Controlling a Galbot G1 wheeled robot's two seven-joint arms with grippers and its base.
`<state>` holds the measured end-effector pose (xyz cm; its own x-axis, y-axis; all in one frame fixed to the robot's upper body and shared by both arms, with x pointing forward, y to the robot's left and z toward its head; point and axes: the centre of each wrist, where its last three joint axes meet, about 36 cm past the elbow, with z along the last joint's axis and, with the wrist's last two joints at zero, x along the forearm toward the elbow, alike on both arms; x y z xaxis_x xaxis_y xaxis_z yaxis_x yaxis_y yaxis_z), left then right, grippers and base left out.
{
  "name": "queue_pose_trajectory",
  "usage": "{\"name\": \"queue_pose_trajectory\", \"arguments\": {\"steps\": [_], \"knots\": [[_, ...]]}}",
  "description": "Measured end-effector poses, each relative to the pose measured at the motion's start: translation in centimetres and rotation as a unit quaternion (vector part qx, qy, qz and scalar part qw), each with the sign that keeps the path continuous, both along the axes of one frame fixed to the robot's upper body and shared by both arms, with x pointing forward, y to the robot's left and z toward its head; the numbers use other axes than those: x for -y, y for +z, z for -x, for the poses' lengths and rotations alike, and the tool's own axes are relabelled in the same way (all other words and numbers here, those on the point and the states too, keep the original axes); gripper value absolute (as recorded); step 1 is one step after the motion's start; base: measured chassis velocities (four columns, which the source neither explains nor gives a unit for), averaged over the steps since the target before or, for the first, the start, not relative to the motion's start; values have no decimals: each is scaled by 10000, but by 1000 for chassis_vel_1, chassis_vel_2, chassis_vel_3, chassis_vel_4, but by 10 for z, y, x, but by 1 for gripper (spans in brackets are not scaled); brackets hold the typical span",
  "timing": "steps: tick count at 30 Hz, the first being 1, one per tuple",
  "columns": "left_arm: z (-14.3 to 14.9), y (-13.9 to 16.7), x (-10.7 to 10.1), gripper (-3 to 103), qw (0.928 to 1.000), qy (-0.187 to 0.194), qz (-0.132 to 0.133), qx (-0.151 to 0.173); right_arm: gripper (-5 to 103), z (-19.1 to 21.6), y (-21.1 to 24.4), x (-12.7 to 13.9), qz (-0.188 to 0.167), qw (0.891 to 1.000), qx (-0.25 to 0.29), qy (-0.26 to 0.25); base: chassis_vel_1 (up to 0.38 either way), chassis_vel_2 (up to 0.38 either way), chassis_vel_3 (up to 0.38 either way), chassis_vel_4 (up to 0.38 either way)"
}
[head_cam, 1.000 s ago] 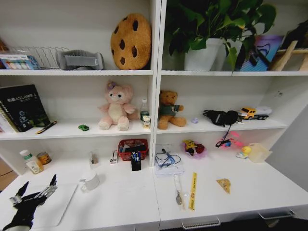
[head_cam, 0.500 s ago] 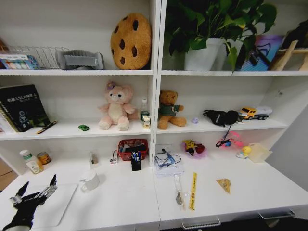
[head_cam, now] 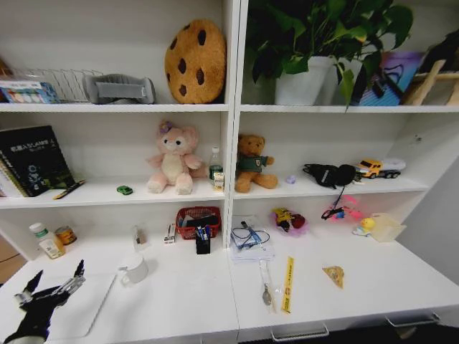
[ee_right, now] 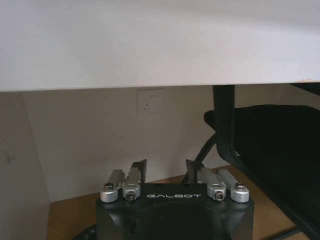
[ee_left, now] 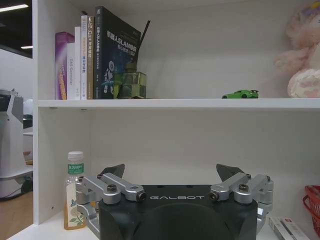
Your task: Organize the objects on the table.
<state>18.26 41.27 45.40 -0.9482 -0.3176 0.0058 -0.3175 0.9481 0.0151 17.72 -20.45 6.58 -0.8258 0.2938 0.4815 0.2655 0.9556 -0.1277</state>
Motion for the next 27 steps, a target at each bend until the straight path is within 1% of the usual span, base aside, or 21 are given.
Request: {"name": "queue_pose_trajectory", "arguments": {"steps": [1, 3, 4, 6, 7, 9, 10, 11, 12, 13, 15, 16, 18, 20, 23, 24, 25, 27], "knots": [[0, 0, 0, 100, 10000, 0, 0, 0, 49, 0, 0, 0, -1, 10000, 0, 2, 0, 0, 0, 0], [0, 0, 0, 100, 10000, 0, 0, 0, 60, 8, 1, 2, 7, 10000, -25, 33, 0, 0, 0, 0], [0, 0, 0, 100, 10000, 0, 0, 0, 60, 8, 1, 2, 7, 10000, -25, 33, 0, 0, 0, 0], [0, 0, 0, 100, 10000, 0, 0, 0, 71, 22, 4, 4, 29, 10000, -63, 65, 0, 0, 0, 0], [0, 0, 0, 100, 10000, 0, 0, 0, 71, 22, 4, 4, 29, 10000, -63, 65, 0, 0, 0, 0], [0, 0, 0, 100, 10000, 0, 0, 0, 82, 37, 8, 6, 75, 9999, -82, 63, 0, 0, 0, 0], [0, 0, 0, 100, 10000, 0, 0, 0, 82, 37, 8, 6, 75, 9999, -82, 63, 0, 0, 0, 0], [0, 0, 0, 100, 10000, -1, 0, 0, 87, 47, 11, 7, 110, 9999, -79, 33, 0, 0, 0, 0], [0, 0, 0, 100, 10000, 0, 0, 0, 97, 69, 16, 6, 170, 9998, -85, -24, 0, 0, 0, 0], [0, 0, 0, 100, 10000, 0, 0, 0, 97, 69, 16, 6, 170, 9998, -85, -24, 0, 0, 0, 0], [0, 0, 0, 100, 10000, -1, 0, 0, 100, 124, 32, 6, 250, 9992, -181, -261, 0, 0, 0, 0], [0, 0, 0, 100, 10000, -1, 0, 0, 100, 124, 32, 6, 250, 9992, -181, -261, 0, 0, 0, 0], [0, 0, 0, 100, 10000, -1, 0, 0, 100, 155, 49, 7, 353, 9981, -124, -495, 0, 0, 0, 0], [0, 0, 0, 100, 10000, -1, 0, 0, 100, 162, 56, 7, 405, 9974, -73, -590, 0, 0, 0, 0], [0, 0, 0, 100, 10000, -1, 0, 0, 100, 181, 86, 7, 646, 9944, 194, -811, 0, 0, 0, 0], [0, 0, 0, 100, 10000, -1, 0, 0, 100, 188, 96, 7, 710, 9936, 250, -845, 0, 0, 0, 0], [0, 0, 0, 100, 10000, -1, 0, 0, 100, 188, 96, 7, 710, 9936, 250, -845, 0, 0, 0, 0], [0, 0, 0, 100, 10000, -2, 0, 0, 100, 203, 120, 7, 825, 9919, 368, -888, 0, 0, 0, 0]]}}
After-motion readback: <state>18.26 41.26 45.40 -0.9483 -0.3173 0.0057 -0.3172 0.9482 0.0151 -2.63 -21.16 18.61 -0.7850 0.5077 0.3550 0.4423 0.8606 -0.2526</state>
